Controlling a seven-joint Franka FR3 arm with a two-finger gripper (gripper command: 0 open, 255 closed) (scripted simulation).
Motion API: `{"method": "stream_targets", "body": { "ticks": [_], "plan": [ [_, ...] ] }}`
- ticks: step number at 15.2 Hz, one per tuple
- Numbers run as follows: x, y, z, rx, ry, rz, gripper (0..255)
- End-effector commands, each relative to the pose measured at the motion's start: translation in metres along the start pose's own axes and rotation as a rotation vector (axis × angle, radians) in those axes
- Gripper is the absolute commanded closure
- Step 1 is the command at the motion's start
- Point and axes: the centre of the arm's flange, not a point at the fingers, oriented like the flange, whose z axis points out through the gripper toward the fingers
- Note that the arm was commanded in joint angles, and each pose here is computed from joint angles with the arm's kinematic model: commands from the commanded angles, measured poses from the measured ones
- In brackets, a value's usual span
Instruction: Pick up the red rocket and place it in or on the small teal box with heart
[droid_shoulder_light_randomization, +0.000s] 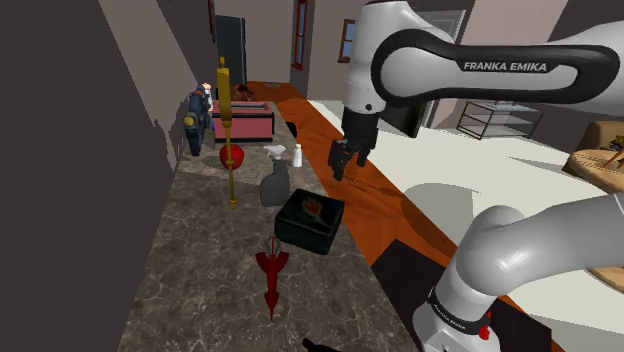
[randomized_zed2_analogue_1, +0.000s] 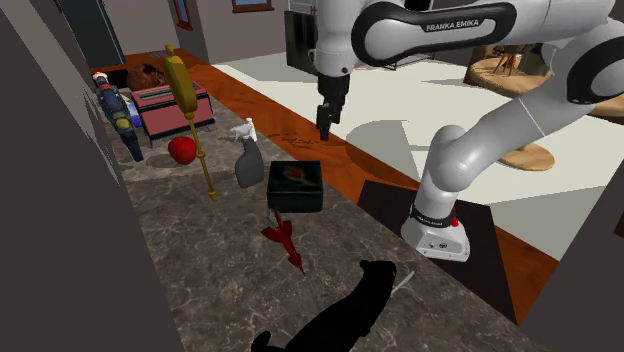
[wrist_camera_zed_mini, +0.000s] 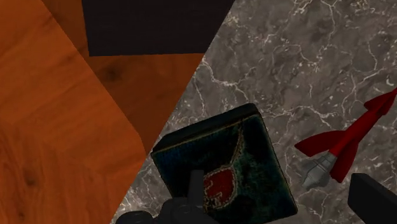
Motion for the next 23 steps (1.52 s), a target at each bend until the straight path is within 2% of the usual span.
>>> {"method": "stream_targets", "body": {
  "ticks": [1, 12, 23],
  "plan": [
    [0.003, -0.028, 0.016, -0.027, -0.007, 0.041, 0],
    [0.035, -0.156, 0.113, -0.172, -0.048, 0.245, 0],
    [0.088, -0.260, 0.229, -0.318, -0.090, 0.448, 0]
  ]
}}
